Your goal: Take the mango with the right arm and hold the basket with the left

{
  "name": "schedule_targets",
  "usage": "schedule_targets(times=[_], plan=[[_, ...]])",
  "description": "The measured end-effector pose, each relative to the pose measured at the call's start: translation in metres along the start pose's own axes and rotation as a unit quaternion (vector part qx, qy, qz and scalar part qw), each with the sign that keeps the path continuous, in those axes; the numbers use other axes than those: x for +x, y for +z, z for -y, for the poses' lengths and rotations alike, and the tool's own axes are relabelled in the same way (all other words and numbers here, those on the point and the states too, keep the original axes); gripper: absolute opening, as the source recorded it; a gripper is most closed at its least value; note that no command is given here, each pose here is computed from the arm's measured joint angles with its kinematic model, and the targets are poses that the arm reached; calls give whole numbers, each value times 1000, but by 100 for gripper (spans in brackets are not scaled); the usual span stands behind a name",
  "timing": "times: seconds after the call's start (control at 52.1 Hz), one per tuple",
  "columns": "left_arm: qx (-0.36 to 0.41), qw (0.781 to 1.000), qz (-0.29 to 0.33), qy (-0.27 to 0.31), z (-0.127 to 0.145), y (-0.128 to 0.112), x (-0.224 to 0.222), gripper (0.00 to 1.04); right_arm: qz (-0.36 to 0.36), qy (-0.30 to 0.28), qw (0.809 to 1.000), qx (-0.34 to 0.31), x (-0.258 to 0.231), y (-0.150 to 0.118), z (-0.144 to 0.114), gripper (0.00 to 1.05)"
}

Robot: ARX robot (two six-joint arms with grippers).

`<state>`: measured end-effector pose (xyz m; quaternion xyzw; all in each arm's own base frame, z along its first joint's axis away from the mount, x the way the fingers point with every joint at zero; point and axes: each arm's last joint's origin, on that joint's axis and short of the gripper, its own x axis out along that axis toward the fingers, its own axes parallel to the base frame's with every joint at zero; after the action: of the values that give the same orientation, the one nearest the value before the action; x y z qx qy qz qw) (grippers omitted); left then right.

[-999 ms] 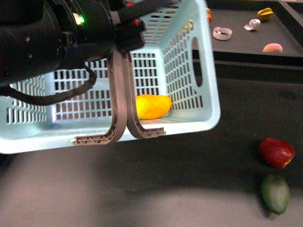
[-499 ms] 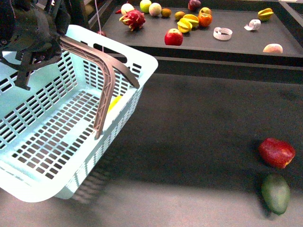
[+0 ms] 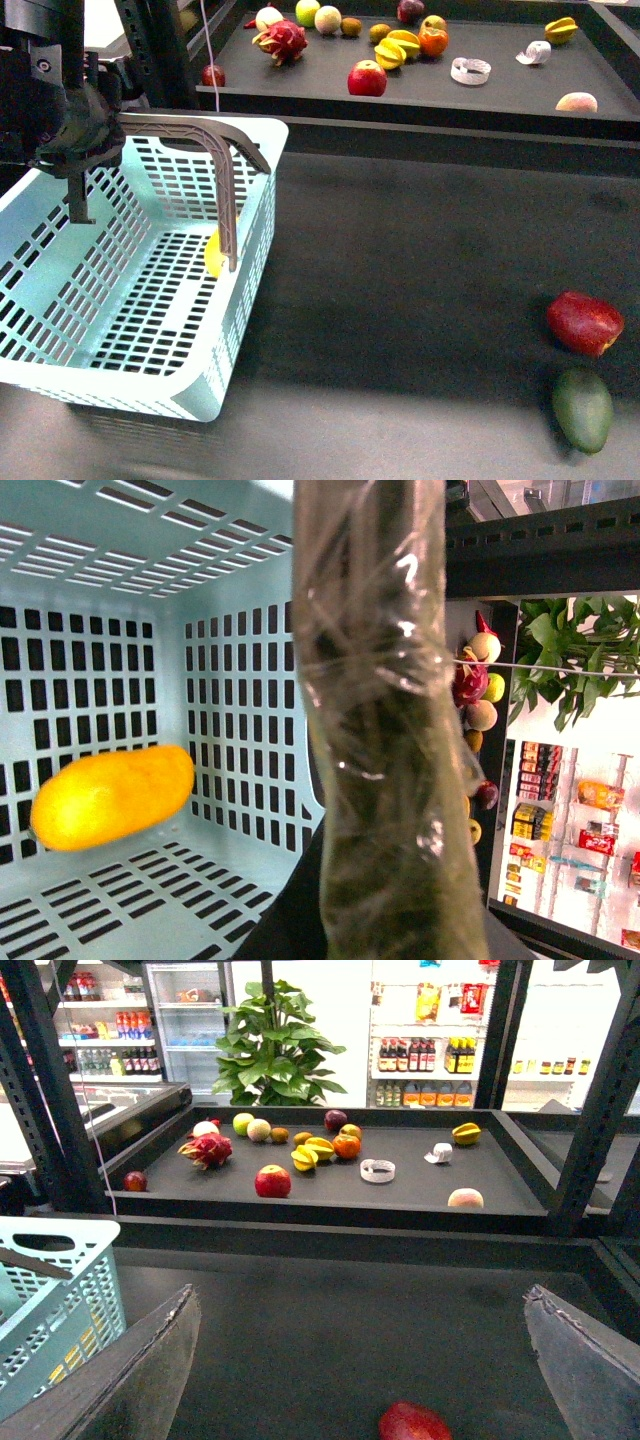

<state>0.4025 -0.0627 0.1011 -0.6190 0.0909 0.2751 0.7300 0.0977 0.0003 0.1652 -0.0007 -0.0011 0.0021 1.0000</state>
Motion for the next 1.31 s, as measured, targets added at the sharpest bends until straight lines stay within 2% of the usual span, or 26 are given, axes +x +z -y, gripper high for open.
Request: schedule_targets(times=[0.173, 0.288, 0.327, 0.499, 0.634, 0.768, 0.903, 0.999, 1.133, 1.306], plan=[[-11, 1000, -8, -3, 4, -3, 0, 36, 0, 0, 1000, 0, 0, 0, 0, 97], [-10, 1000, -18, -9, 9, -6, -8, 61, 0, 0, 1000, 0, 0, 0, 0, 97], [-9, 1000, -20, -8, 11, -5, -11, 66, 0, 0, 1000, 0, 0, 0, 0, 97], [56, 998, -27, 24, 13, 9, -48, 98, 0, 0, 1000, 0, 0, 0, 0, 97], [91, 996, -2, 19, 9, 36, -76, 97, 0, 0, 1000, 0, 0, 0, 0, 97], [128, 989, 71, -10, 3, 89, -104, 97, 0, 0, 1000, 0, 0, 0, 0, 97], [178, 977, 117, 16, -25, 135, -121, 97, 0, 0, 1000, 0, 0, 0, 0, 97], [208, 968, 131, 44, -48, 158, -132, 97, 0, 0, 1000, 0, 0, 0, 0, 97], [236, 957, 152, 75, -66, 178, -143, 97, 0, 0, 1000, 0, 0, 0, 0, 97], [251, 952, 152, 81, -68, 180, -144, 97, 0, 0, 1000, 0, 0, 0, 0, 97]])
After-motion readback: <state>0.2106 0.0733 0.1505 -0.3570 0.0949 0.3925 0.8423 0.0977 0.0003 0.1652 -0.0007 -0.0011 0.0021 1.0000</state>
